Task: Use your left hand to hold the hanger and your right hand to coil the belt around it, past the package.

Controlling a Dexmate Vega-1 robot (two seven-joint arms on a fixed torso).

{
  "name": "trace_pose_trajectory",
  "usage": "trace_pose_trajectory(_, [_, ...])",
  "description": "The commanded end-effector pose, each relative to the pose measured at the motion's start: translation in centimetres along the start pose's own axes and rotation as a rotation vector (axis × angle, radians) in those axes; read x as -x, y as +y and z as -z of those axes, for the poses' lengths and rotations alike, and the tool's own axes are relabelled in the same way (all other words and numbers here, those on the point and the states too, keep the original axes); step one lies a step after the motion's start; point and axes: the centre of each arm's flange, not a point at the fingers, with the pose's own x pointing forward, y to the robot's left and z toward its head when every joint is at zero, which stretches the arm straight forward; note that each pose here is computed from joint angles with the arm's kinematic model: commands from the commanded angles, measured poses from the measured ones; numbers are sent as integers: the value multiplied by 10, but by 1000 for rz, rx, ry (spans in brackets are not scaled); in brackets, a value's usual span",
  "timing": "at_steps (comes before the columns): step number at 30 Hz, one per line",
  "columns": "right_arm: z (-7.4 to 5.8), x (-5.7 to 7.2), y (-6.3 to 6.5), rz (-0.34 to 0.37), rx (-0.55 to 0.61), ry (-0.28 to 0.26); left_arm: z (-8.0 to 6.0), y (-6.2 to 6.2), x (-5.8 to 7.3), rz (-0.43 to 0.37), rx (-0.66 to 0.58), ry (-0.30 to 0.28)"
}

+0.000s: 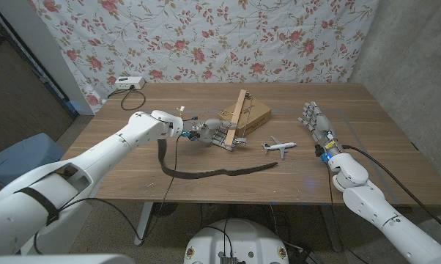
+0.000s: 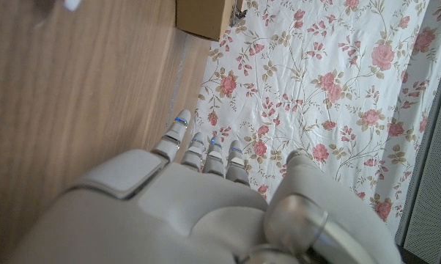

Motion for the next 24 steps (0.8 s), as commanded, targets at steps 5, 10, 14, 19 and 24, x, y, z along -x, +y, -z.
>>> trace_pose_trajectory(5, [10,-10,-5,10,-5,13,10,-4,-45,37,175,10])
trace_pose_trajectory(10, [12,-11,-6,11,-10,10,17,-10,-46,13,218,18])
trace_pose_trajectory(14, [12,-12,-7,13,-13,3,22,-19,-56,143,266,38])
trace_pose_trajectory(19, [12,-14,-6,4,-13,2,25,-31,-60,200,284,33])
trace_pose_trajectory(24, [12,-13,-6,3,-14,-2,26,-37,-60,230,308,20])
